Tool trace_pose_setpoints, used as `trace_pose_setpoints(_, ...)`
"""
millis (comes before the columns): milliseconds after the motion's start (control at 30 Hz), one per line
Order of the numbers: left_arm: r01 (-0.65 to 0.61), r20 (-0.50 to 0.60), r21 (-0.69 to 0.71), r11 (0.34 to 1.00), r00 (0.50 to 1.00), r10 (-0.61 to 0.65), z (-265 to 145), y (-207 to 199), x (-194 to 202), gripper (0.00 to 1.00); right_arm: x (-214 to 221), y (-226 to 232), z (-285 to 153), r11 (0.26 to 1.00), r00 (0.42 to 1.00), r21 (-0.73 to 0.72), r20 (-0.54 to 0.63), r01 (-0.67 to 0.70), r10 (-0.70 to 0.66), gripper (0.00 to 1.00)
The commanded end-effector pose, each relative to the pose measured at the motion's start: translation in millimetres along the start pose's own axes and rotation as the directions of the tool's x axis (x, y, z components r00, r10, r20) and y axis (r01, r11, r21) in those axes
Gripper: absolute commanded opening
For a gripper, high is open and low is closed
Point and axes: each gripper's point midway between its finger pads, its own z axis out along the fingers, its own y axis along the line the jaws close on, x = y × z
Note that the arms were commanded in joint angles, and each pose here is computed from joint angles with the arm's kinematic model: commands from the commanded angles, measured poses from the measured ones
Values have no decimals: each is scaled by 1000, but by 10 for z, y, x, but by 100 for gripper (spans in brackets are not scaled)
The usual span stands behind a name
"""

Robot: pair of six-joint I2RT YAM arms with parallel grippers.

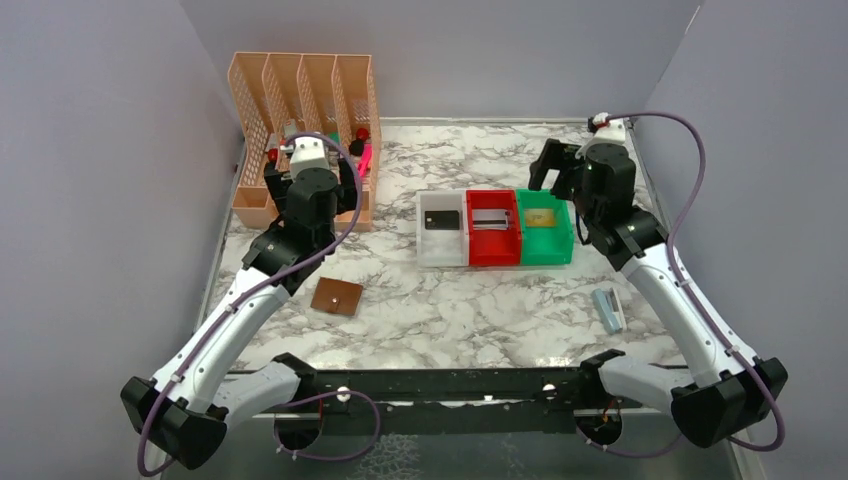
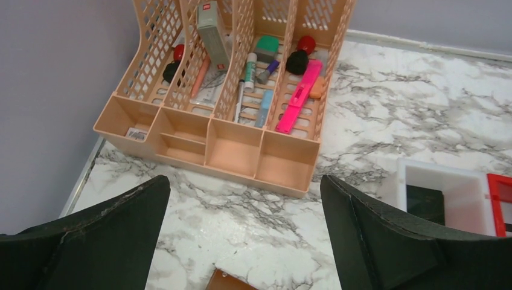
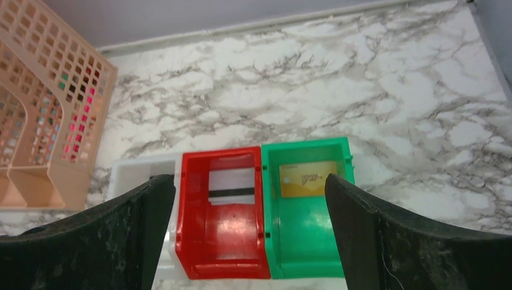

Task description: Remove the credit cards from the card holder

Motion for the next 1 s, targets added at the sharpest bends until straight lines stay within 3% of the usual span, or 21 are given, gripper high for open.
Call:
trace_pose_setpoints(0,45,15,18,999,999,-45,49,103,94,99,340,59,-54,995,998,-95,-62,-36,30,100)
trace_pose_setpoints(333,171,-155,9,985,974,-167,125,330,946,99,1589,301,-217,924,927,-343,-374,-171,33,100)
trace_pose_setpoints(567,311,-287,-100,945,900,-327,104,448,1550,99,2024,541,-437,845,846,-463,-533,-268,-24,98)
trace_pose_setpoints(967,396,-371,-362,844,769,-520,-50,682,2211,99,2510,906,-576,861,741,-468,-647,-200,-179,95)
